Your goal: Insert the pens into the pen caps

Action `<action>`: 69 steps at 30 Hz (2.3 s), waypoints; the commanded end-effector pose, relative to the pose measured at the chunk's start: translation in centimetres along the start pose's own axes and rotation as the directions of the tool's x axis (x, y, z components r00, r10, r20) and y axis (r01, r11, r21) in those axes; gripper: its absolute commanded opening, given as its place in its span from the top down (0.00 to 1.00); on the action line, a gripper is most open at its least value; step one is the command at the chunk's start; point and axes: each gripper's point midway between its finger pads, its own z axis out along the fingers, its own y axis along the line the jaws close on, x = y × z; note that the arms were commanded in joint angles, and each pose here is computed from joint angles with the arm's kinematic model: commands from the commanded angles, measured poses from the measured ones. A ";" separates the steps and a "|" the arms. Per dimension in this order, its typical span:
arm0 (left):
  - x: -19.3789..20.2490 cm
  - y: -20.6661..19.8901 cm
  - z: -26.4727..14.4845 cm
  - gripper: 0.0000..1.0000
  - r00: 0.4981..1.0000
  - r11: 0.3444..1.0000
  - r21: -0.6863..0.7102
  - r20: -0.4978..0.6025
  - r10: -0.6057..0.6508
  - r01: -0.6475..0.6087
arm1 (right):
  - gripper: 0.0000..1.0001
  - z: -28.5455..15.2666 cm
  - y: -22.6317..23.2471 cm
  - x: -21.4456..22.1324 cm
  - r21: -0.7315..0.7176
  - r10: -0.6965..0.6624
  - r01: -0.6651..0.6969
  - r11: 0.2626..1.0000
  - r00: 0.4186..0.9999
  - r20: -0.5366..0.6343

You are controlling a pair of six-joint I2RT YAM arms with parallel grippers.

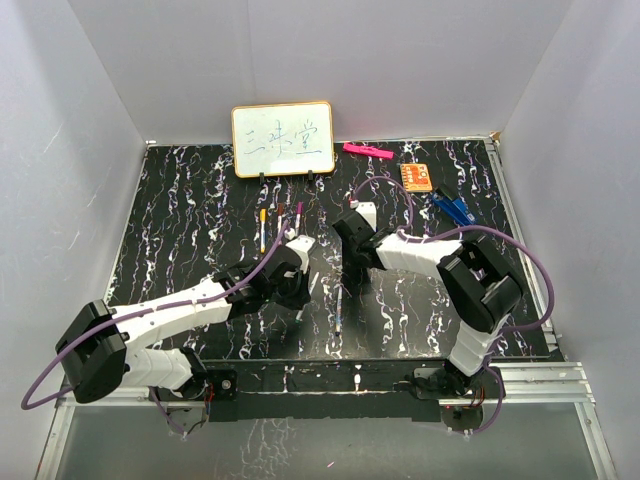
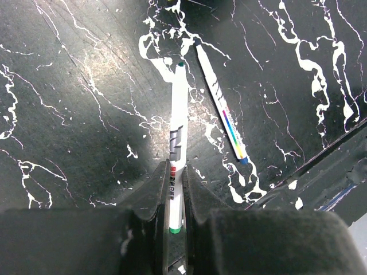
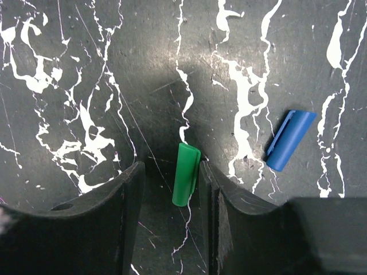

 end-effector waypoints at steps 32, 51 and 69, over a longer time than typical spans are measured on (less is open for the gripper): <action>-1.2 -0.7 -0.6 1.00 0.999 1.000 0.021 0.042 -0.024 0.023 | 1.00 0.3 -1.8 3.6 0.084 -0.034 0.048 0.995 0.985 -0.168; -7.1 -6.6 -0.4 1.00 0.936 0.942 0.326 0.351 -0.037 -0.085 | 1.00 -15.5 2.1 -12.4 -0.399 0.242 -0.050 0.916 0.861 0.447; -11.6 -10.2 -2.4 1.00 0.862 0.867 0.488 0.477 -0.173 -0.096 | 1.00 -23.8 2.8 -12.2 -0.674 0.416 0.129 0.727 0.699 0.582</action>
